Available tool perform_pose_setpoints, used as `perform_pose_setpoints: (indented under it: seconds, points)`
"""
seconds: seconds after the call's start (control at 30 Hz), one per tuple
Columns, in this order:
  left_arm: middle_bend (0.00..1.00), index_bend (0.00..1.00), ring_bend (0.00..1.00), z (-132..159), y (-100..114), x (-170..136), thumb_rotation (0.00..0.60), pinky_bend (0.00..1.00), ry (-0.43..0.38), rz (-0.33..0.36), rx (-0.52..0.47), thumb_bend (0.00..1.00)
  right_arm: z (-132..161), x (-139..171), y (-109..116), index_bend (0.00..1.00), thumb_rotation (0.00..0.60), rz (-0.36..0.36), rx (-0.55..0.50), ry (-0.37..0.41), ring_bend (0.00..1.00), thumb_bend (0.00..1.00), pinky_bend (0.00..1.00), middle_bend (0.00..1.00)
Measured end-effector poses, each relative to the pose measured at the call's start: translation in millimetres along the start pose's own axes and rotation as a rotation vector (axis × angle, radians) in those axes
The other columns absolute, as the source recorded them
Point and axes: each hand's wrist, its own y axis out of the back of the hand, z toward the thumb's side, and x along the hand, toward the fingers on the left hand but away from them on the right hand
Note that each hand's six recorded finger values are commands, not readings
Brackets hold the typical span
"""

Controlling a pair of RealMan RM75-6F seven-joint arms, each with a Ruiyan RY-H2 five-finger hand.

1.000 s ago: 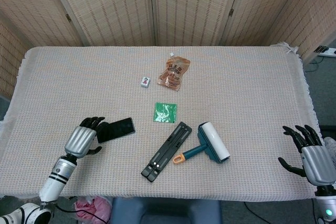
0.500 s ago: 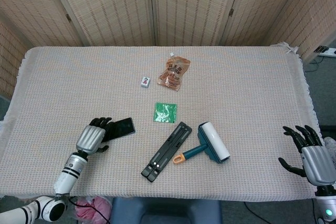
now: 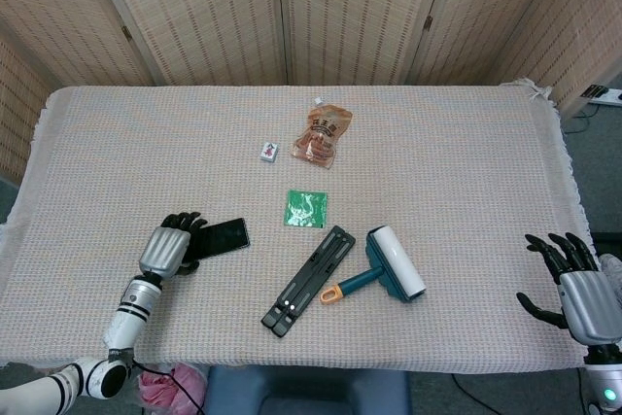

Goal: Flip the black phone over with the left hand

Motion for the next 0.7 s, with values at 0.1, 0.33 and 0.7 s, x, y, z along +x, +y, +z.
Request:
perform_pose_setpoints:
  seconds: [0.1,0.33,0.7]
  points:
    - [0.15,0.2,0.14,-4,0,2,0.6,0.18,0.008,0.002,0.015,0.22,1,0,0,0.16,0.6,0.0,0.0,0.002,0.14,0.15,0.08,0.29]
    - [0.15,0.2,0.14,-17,4,11,0.6,0.18,0.054,0.015,0.01,0.22,0,1,0,0.16,0.6,-0.001,0.001,-0.004,0.14,0.15,0.08,0.29]
    - [0.15,0.22,0.14,-20,16,21,0.6,0.18,0.081,0.058,-0.016,0.22,-1,3,0,0.16,0.6,-0.002,-0.001,-0.009,0.14,0.15,0.08,0.29]
